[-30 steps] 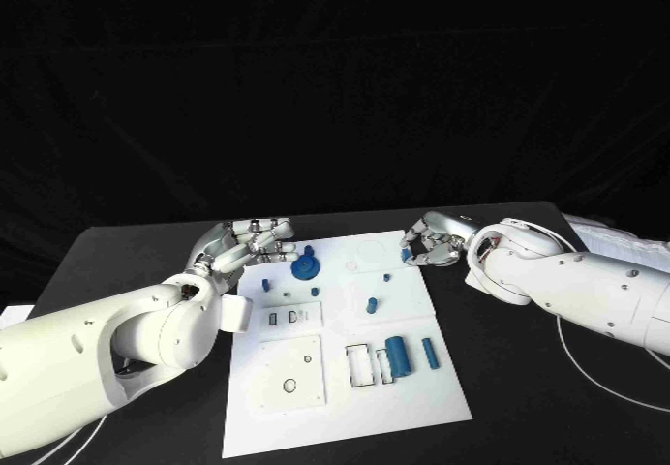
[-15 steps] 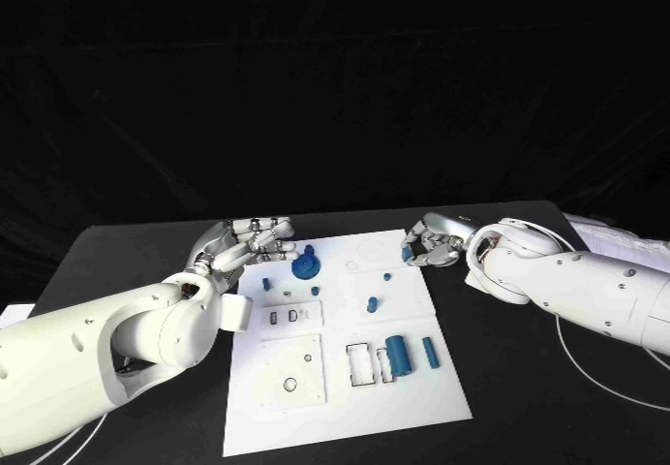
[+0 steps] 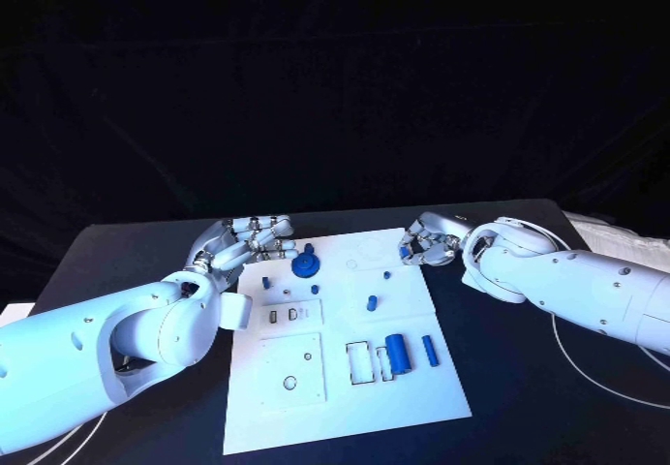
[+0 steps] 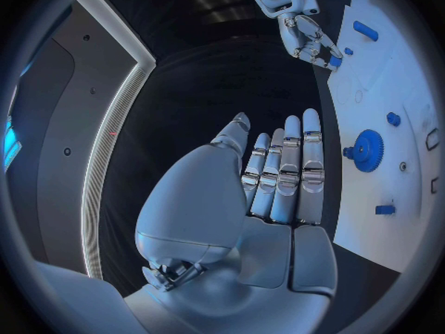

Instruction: Assemble the parts on the task board

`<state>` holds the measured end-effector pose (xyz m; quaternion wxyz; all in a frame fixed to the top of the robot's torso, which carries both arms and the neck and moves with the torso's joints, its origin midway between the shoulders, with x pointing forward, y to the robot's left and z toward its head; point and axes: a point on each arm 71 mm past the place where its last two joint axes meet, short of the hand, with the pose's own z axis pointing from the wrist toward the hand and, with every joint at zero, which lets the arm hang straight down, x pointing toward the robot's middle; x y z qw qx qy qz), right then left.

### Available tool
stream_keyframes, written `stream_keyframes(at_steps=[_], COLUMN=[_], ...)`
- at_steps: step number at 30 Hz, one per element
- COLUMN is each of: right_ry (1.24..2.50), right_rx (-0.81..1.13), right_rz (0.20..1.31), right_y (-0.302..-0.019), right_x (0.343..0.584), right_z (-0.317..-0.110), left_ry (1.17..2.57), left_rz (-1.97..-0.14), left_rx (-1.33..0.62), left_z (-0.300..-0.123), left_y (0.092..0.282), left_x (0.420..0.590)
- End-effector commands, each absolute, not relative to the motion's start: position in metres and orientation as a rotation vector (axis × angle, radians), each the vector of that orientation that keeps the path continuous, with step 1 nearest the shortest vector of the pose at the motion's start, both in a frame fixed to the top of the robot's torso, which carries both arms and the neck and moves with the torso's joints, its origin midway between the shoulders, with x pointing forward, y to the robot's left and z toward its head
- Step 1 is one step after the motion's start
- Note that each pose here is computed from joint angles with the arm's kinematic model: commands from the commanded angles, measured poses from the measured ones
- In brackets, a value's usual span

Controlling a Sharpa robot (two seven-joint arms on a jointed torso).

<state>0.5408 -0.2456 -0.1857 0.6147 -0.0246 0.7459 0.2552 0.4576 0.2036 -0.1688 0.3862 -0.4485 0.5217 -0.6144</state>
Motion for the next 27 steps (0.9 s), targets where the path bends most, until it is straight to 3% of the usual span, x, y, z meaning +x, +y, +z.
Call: stream_keyframes(at_steps=[1, 15, 27], right_ry=[1.728, 1.640, 1.622], right_rx=[-0.052, -0.013, 0.024], right_rz=[0.591, 0.596, 0.651], right_y=[-0.243, -0.239, -0.196], right_x=[0.540, 0.536, 0.508], right_z=[-0.186, -0.178, -0.161], left_ry=[1.329, 1.327, 1.332], left_rz=[-1.589, -1.581, -1.561], left_rx=[-1.134, -1.137, -1.147], left_z=[-0.167, -0.168, -0.171], left_y=[0.202, 0.204, 0.211], left_x=[0.457, 0.458, 0.462])
